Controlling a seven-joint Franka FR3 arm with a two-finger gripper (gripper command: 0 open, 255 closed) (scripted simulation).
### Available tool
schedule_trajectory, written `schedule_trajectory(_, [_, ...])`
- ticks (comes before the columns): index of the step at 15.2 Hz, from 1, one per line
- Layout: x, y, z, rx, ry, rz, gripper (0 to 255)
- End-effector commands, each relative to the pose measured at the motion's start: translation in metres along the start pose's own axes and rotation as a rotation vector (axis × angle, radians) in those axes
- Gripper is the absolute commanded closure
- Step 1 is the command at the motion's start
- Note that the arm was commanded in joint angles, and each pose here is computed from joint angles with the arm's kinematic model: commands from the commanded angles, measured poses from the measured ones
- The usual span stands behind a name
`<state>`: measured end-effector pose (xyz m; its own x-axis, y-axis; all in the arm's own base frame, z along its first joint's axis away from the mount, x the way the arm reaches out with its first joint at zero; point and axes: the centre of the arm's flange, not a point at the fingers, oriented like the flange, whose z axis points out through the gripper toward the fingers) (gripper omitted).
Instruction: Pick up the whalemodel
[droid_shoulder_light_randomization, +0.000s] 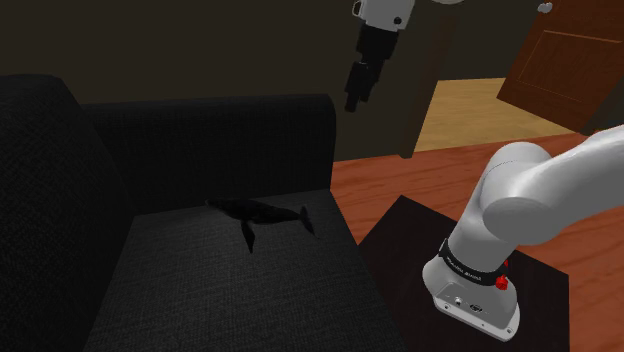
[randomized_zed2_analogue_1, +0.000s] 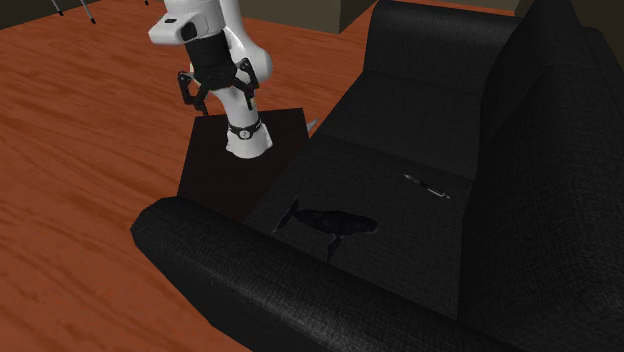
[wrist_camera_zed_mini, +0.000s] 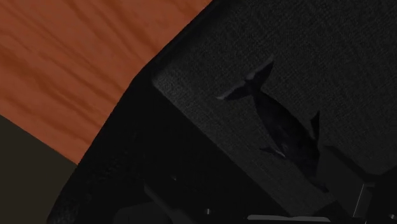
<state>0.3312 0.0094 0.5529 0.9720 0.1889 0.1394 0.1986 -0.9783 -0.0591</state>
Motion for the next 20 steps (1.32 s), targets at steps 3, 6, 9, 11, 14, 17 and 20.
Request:
schedule_trajectory(3, [0.015, -0.015, 0.046, 0.018, 0.029, -0.094, 0])
schedule_trajectory(6, [0.026, -0.026, 0.081, 0.032, 0.048, -0.164, 0])
schedule_trajectory(9, [0.036, -0.039, 0.115, 0.046, 0.067, -0.234, 0])
schedule_trajectory(11, [0.043, -0.049, 0.138, 0.055, 0.08, -0.281, 0])
schedule_trajectory(14, [0.053, -0.063, 0.171, 0.069, 0.099, -0.351, 0])
schedule_trajectory(17, [0.063, -0.079, 0.204, 0.082, 0.118, -0.421, 0])
schedule_trajectory(20, [0.072, -0.097, 0.237, 0.096, 0.137, -0.491, 0])
